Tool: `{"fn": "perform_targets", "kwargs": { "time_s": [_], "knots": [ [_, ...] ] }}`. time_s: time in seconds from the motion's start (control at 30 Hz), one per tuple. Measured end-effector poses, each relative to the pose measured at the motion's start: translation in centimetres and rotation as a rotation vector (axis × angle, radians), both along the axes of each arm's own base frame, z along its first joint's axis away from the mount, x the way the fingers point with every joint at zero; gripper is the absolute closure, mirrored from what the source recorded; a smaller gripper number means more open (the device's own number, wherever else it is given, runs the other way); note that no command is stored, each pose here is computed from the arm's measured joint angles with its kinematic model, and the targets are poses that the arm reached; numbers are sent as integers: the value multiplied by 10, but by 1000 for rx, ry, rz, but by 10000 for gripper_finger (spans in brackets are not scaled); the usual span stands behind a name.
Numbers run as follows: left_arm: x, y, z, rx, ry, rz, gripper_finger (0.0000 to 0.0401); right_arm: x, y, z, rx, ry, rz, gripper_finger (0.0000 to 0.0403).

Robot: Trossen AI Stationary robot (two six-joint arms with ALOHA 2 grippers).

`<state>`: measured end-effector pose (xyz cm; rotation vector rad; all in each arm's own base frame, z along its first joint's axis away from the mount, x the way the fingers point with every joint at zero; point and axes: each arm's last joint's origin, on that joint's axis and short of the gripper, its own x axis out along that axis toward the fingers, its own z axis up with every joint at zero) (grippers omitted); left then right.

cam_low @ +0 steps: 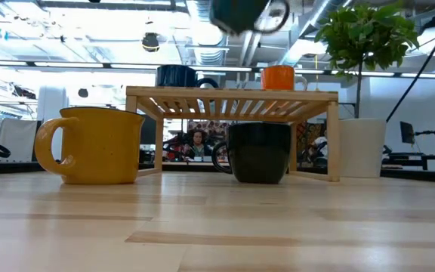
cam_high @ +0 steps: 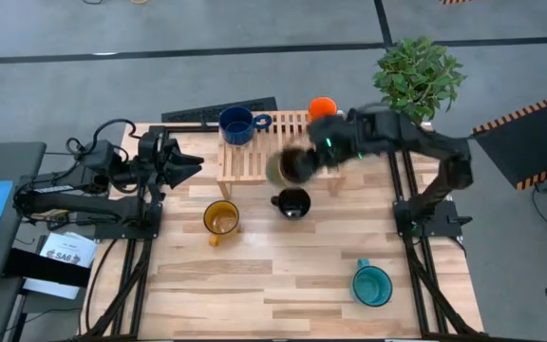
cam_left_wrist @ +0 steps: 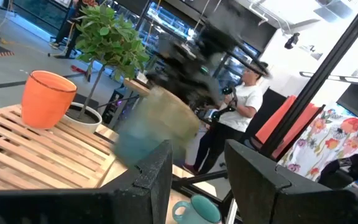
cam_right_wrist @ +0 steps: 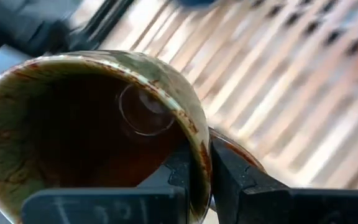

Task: Place coffee mugs
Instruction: Put the brown mug on the shelf

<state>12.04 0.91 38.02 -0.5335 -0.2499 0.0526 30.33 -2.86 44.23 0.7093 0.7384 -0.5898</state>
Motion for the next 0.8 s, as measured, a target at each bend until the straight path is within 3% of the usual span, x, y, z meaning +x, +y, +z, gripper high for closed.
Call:
{"fn": "perform_targets", "kwargs": {
  "time_s": [0.13,0.3,0.63,0.8],
  "knots": [
    [0,0,0,-5,-2,-9,269,11,-44,-9,-38,77,-116,345],
    [0,-2,1,-5,-7,-64,269,18,-83,-33,-2,206,-201,345],
    [0,-2,1,-16,-8,-77,269,30,-101,-60,135,309,-183,345],
    [0,-2,0,-18,-6,-78,269,35,-104,-65,135,305,-187,345]
  ]
}}
